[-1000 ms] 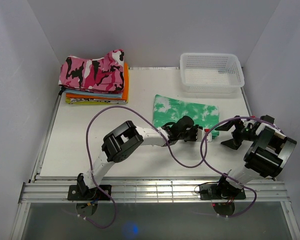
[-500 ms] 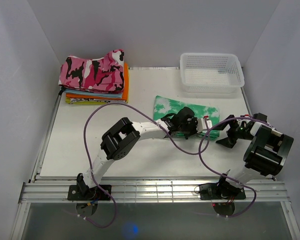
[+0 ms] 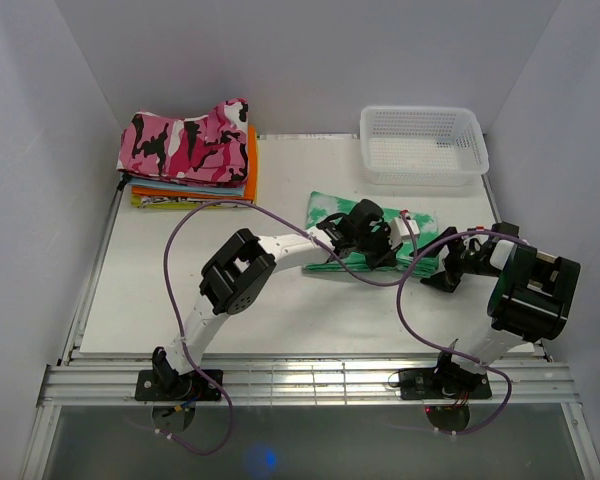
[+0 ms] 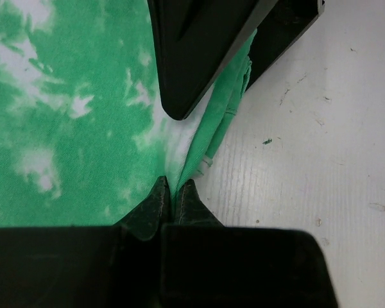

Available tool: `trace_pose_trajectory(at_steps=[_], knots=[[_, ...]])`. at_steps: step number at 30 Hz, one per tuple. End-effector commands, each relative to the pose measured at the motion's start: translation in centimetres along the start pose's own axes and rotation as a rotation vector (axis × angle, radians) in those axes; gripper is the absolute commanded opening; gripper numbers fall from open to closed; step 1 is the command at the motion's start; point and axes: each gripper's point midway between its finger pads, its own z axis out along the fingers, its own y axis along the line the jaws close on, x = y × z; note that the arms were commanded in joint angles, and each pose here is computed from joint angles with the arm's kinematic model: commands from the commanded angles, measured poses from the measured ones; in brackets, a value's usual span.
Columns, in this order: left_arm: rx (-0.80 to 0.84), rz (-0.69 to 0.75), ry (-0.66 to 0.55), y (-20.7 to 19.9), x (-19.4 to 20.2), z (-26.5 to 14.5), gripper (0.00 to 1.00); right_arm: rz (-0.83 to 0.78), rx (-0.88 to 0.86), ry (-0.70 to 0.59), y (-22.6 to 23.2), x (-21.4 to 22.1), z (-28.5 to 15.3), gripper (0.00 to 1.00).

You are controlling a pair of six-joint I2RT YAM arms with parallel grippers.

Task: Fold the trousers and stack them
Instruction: Fold the trousers

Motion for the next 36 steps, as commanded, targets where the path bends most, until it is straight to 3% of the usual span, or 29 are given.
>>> trace_pose_trajectory(at_steps=[1,3,6,9,12,13,15,16,17,19,20,23,24,25,27,29,36], knots=[[0.019,-0.039,-0.056,-0.1,-2.8,-0.8,0.00,0.011,-0.007,-0.002,-0.3,0.0,0.7,0.97],[0.023,-0.048,-0.054,-0.1,-2.7,-0.8,0.00,0.012,-0.009,-0.008,-0.3,-0.3,0.8,1.00],[0.028,-0.051,-0.055,-0.3,-2.8,-1.0,0.00,0.012,0.016,-0.027,-0.6,-1.2,0.9,0.83],[0.025,-0.068,-0.048,-0.3,-2.5,-1.1,0.00,0.008,0.012,-0.038,-0.5,-1.6,1.0,0.75],[0.029,-0.075,-0.044,-0.4,-2.5,-1.2,0.00,0.008,-0.008,-0.023,-0.1,-1.4,1.4,0.51],[0.031,-0.083,-0.042,-0.5,-2.4,-1.3,0.00,0.011,-0.007,-0.019,-0.3,-1.2,1.4,0.36],[0.022,-0.100,-0.041,-0.3,-2.7,-1.6,0.31,0.011,-0.001,-0.020,-0.3,-1.1,1.5,0.20],[0.026,-0.132,-0.040,-0.4,-2.8,-2.0,0.41,0.012,0.002,-0.020,-0.4,-1.1,1.4,0.11],[0.014,-0.155,-0.059,0.2,-3.8,-3.3,0.53,0.008,0.004,-0.019,-0.4,-1.1,1.4,0.08],[0.033,-0.241,-0.054,0.3,-3.6,-5.2,0.58,0.010,0.004,-0.013,-0.4,-1.0,1.4,0.08],[0.007,-0.366,-0.081,1.9,-4.5,-7.8,0.59,0.004,0.002,-0.014,-0.3,-1.1,1.4,0.08],[-0.006,-0.669,-0.038,3.0,-2.0,-12.4,0.62,-0.018,0.004,-0.013,-0.2,-1.3,1.3,0.08],[-0.057,-0.735,-0.075,5.0,-2.1,-15.9,0.62,-0.021,0.007,-0.014,-0.2,-1.4,1.2,0.08],[-0.077,-0.833,-0.025,4.6,0.8,-17.2,0.63,-0.033,0.011,-0.017,-0.2,-1.4,1.2,0.08],[-0.172,-0.937,-0.023,6.6,3.2,-21.0,0.63,-0.034,0.022,-0.014,-0.5,-1.1,1.1,0.08],[-0.229,-0.986,0.018,6.1,5.5,-23.8,0.64,-0.050,0.033,-0.020,-0.6,-0.9,0.9,0.08],[-0.283,-1.171,0.057,4.6,11.0,-25.8,0.66,-0.105,0.116,-0.027,-2.0,0.5,0.8,0.08]])
